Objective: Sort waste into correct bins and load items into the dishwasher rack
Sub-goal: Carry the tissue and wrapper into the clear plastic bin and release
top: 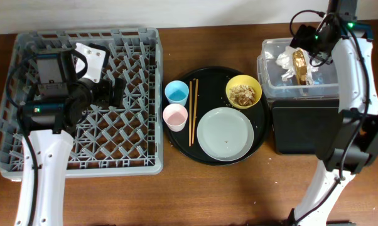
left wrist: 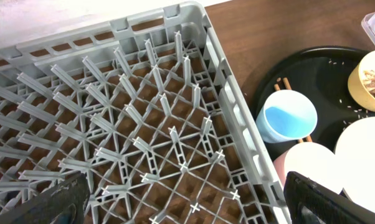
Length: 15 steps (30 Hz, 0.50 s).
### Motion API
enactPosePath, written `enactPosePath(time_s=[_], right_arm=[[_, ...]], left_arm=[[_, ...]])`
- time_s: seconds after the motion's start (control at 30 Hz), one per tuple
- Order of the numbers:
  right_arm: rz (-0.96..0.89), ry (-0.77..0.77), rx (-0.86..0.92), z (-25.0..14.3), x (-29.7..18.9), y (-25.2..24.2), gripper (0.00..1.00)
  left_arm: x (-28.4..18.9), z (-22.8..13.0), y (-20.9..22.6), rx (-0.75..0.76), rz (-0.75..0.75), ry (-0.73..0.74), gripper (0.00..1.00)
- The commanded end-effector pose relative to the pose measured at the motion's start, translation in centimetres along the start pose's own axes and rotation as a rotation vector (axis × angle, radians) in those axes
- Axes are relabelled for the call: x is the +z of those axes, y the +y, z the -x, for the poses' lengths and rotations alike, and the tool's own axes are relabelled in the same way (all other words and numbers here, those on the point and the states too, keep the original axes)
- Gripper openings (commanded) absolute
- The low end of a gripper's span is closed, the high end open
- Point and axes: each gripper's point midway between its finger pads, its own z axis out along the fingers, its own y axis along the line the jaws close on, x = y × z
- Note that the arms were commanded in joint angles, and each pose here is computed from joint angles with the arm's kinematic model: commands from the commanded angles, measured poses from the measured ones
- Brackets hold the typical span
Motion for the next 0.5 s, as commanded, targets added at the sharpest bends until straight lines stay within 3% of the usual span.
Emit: enactPosePath(time_s=[0.0, 0.27, 0.47], right_arm=[[0.169, -0.090, -0.047, 1.0, -8.4, 5.0, 0.82], [0.064, 0.161, -0.304, -10.4, -6.2, 13.1, 0.60], [0.002, 0.275, -0.443, -16.8, -0.6, 16.2, 0.54]], left_arm=[[-0.3, 0.7, 0.1, 0.012, -0.003, -0.020, 0.99], [-0.3, 0.7, 0.1, 0.013, -0.003, -0.021, 0.99], [-0.3, 0.7, 0.1, 0.013, -0.002, -0.021, 1.00]])
